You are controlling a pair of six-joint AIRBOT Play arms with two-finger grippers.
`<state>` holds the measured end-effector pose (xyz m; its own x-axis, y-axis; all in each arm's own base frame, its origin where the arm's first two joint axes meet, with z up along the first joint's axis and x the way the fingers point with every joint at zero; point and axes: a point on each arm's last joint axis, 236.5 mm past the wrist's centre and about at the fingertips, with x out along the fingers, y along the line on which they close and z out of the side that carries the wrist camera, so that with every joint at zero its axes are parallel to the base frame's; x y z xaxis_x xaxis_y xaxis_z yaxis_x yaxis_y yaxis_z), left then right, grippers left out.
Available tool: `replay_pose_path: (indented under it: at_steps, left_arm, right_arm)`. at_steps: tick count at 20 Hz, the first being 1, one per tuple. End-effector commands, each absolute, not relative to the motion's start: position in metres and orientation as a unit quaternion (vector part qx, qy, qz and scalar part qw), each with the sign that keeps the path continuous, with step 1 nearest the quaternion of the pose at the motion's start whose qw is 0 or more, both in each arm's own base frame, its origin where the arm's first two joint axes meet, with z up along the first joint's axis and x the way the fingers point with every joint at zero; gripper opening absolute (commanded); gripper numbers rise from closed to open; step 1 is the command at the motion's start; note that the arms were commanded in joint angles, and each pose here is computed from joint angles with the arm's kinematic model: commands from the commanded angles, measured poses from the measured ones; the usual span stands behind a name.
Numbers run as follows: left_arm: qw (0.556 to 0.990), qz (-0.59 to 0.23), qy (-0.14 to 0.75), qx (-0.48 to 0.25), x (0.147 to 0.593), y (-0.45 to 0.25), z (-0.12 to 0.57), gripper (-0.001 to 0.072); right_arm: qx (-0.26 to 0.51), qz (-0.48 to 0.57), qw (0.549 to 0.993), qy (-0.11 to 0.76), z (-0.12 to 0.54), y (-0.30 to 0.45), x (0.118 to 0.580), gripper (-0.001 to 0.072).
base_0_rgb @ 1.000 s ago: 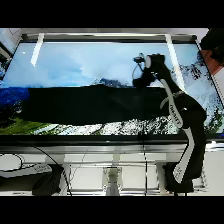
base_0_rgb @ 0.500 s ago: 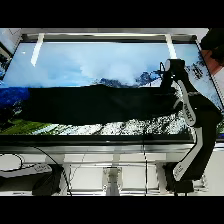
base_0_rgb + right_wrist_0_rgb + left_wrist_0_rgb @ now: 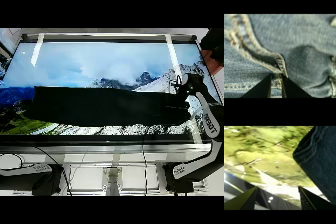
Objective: Fold the clothes and pants, and hang the long-sleeved shirts on hangers.
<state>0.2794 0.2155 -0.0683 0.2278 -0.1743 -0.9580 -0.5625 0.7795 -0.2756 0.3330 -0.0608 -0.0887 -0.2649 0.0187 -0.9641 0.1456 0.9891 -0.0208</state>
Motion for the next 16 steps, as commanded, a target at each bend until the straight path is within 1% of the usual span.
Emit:
replay_pose_path:
  at_steps: [1,2,3,4,6,9,12,16]
  left_arm:
    - [0.743,0.072,0.572,-0.341,0.308,0.193,-0.064,0.0591]
    - [0.749,0.052,0.551,-0.364,0.321,0.185,-0.061,0.0592]
    - [0.75,0.039,0.539,-0.382,0.33,0.18,-0.06,0.0592]
    - [0.746,0.035,0.533,-0.398,0.335,0.177,-0.064,0.0595]
    - [0.735,0.034,0.537,-0.412,0.336,0.176,-0.077,0.0633]
    - [0.727,0.035,0.544,-0.418,0.334,0.177,-0.088,0.0633]
    - [0.731,0.046,0.54,-0.414,0.335,0.183,-0.09,0.0633]
    - [0.738,0.053,0.534,-0.409,0.339,0.187,-0.091,0.0622]
  right_arm:
    - [0.06,-0.056,0.661,0.746,-0.062,-0.067,0.35,0.0281]
    - [0.06,-0.057,0.684,0.725,-0.046,-0.067,0.36,0.0336]
    - [0.058,-0.059,0.703,0.707,-0.03,-0.069,0.368,0.0346]
    - [0.057,-0.061,0.72,0.69,-0.013,-0.07,0.374,0.0347]
    - [0.054,-0.063,0.747,0.66,0.017,-0.071,0.383,0.0347]
    - [0.052,-0.065,0.78,0.62,0.054,-0.072,0.391,0.0346]
    - [0.057,-0.059,0.797,0.599,0.075,-0.067,0.396,0.0346]
    - [0.067,-0.05,0.8,0.594,0.077,-0.061,0.398,0.0345]
